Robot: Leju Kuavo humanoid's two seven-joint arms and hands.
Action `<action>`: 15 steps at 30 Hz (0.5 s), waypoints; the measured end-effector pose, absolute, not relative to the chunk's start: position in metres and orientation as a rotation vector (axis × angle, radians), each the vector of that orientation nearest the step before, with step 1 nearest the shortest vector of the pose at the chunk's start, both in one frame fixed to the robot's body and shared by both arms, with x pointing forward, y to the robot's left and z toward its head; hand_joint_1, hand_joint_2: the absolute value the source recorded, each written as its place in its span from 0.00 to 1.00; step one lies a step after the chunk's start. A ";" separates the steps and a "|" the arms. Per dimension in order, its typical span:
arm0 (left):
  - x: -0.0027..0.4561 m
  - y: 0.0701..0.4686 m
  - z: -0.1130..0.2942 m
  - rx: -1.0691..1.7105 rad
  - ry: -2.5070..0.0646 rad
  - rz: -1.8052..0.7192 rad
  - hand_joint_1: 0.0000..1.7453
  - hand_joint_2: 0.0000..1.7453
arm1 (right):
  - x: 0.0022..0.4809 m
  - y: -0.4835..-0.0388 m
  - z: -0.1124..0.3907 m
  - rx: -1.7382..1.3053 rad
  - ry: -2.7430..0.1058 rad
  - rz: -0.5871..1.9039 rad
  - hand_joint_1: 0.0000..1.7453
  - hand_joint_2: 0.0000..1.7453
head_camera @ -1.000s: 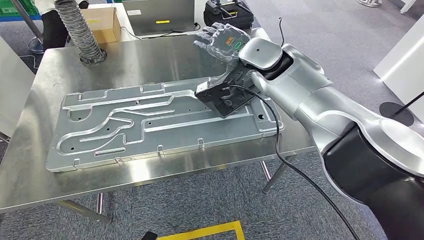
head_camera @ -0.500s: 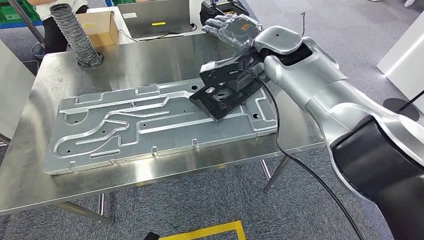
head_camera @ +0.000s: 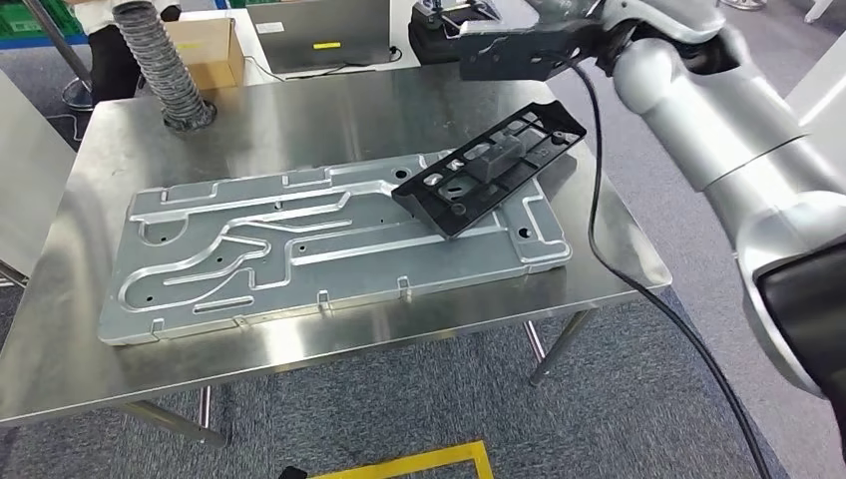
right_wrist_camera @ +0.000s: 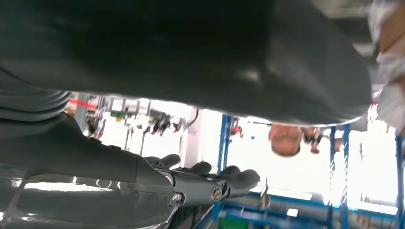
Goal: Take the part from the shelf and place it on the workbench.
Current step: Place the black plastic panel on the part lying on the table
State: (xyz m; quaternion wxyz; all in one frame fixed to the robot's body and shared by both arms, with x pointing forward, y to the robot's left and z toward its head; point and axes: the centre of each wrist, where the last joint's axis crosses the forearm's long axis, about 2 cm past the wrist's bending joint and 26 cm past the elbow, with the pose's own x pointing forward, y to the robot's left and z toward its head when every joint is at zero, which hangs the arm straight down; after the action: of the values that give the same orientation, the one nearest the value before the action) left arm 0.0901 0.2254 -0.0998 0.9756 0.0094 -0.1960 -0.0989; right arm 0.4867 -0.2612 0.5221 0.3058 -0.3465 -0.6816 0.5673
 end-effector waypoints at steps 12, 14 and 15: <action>0.073 0.228 -0.103 0.000 -0.375 -0.144 0.00 0.00 | 0.437 -0.451 0.531 -1.056 -1.947 1.011 0.00 0.00; 0.071 0.229 -0.104 0.001 -0.376 -0.137 0.00 0.00 | 0.425 -0.483 0.501 -1.077 -1.949 0.929 0.00 0.00; 0.070 0.229 -0.104 0.002 -0.376 -0.134 0.00 0.00 | 0.419 -0.496 0.486 -1.086 -1.939 0.900 0.00 0.00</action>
State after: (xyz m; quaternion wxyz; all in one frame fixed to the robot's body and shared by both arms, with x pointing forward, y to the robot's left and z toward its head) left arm 0.0700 0.2295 -0.1041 0.9801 0.0009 -0.1870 -0.0665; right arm 0.4189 -0.4961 0.4859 0.3635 -0.4221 -0.7533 0.3497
